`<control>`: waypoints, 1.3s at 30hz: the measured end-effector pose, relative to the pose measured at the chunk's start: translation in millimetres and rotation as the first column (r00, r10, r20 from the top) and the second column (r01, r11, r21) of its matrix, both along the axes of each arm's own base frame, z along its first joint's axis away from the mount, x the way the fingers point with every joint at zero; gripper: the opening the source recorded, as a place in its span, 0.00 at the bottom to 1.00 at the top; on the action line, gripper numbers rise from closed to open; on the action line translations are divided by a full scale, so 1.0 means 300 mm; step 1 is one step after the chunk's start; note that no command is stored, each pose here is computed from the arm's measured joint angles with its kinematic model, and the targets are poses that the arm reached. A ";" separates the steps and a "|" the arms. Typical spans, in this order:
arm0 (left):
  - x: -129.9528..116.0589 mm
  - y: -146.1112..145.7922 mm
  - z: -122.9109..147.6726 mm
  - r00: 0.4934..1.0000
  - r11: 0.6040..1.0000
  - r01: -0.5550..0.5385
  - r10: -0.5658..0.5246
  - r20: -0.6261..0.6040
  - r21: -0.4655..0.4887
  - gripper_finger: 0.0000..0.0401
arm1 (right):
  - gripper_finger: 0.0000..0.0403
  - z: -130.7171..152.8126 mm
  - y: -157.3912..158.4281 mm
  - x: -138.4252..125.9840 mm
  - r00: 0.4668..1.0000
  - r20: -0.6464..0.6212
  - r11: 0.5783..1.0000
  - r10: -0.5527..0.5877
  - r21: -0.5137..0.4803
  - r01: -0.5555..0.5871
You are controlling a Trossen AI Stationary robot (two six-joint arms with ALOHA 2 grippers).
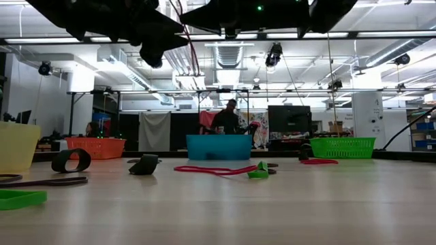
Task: Sort rubber bands into baskets
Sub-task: Put the center red rubber band into the yellow bin
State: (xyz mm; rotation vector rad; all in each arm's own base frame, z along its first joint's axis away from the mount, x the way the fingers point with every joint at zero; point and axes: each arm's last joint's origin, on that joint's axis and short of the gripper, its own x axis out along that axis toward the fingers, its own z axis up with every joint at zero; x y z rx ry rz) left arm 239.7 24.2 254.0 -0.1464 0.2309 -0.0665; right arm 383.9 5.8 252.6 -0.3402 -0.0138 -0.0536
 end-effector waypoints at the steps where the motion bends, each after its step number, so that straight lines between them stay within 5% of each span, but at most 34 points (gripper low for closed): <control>1: 0.002 0.000 -0.003 1.000 1.000 0.000 0.000 -0.005 0.000 0.38 | 0.02 0.001 0.000 0.002 1.000 0.001 1.000 0.001 0.000 -0.001; 12: 0.049 0.002 -0.035 1.000 1.000 0.026 -0.027 0.009 0.009 0.46 | 0.02 -0.007 -0.002 0.017 1.000 -0.004 1.000 -0.001 0.000 0.001; 16: 0.046 0.001 -0.033 1.000 1.000 0.026 -0.026 -0.002 -0.003 0.37 | 0.02 -0.007 -0.002 0.017 1.000 -0.004 1.000 -0.009 0.000 0.009; 23: 0.031 0.000 -0.018 1.000 1.000 0.023 -0.023 0.003 -0.012 0.03 | 0.02 -0.014 -0.003 0.017 1.000 -0.025 1.000 -0.010 0.000 0.010; 30: 0.019 -0.001 -0.012 1.000 0.999 0.005 -0.006 -0.012 -0.043 0.00 | 0.05 -0.015 -0.005 0.016 0.999 -0.024 0.997 -0.036 0.065 0.037; 39: 0.014 0.002 -0.021 0.998 0.996 -0.040 0.036 -0.050 -0.081 0.00 | 0.25 -0.025 -0.044 0.021 0.988 -0.107 0.980 -0.108 0.157 0.124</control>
